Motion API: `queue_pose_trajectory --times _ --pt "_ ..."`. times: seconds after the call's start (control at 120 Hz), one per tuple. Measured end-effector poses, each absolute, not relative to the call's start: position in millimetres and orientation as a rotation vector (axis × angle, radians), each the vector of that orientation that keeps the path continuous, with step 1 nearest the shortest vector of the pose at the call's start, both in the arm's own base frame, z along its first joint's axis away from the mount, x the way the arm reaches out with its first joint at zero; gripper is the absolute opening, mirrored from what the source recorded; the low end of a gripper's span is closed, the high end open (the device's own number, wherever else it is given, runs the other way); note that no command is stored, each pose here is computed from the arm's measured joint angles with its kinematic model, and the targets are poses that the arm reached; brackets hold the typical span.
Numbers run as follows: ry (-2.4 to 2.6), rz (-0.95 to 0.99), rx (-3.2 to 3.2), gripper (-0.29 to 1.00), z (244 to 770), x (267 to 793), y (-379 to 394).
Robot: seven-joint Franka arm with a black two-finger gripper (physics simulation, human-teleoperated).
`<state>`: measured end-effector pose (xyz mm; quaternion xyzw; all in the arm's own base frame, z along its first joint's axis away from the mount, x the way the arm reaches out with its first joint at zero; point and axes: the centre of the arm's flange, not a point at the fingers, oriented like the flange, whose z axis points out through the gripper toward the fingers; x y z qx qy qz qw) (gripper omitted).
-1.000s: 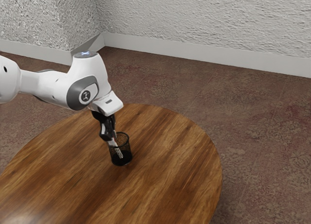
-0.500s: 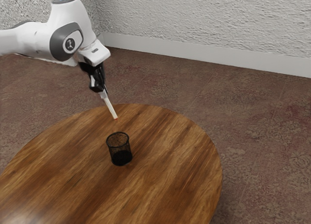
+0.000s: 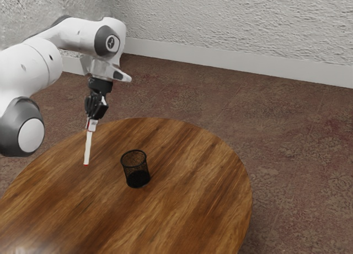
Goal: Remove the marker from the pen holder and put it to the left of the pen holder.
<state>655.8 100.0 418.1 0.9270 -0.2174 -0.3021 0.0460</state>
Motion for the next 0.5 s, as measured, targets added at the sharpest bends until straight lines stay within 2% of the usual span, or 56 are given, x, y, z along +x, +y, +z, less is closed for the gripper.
queue_pose_trajectory --times 0.225,0.5 --pt "-0.300 -1.265 2.774 -0.08 350.3 656.5 97.6" --pt "-0.064 -1.396 2.796 -0.08 306.0 661.2 90.6"
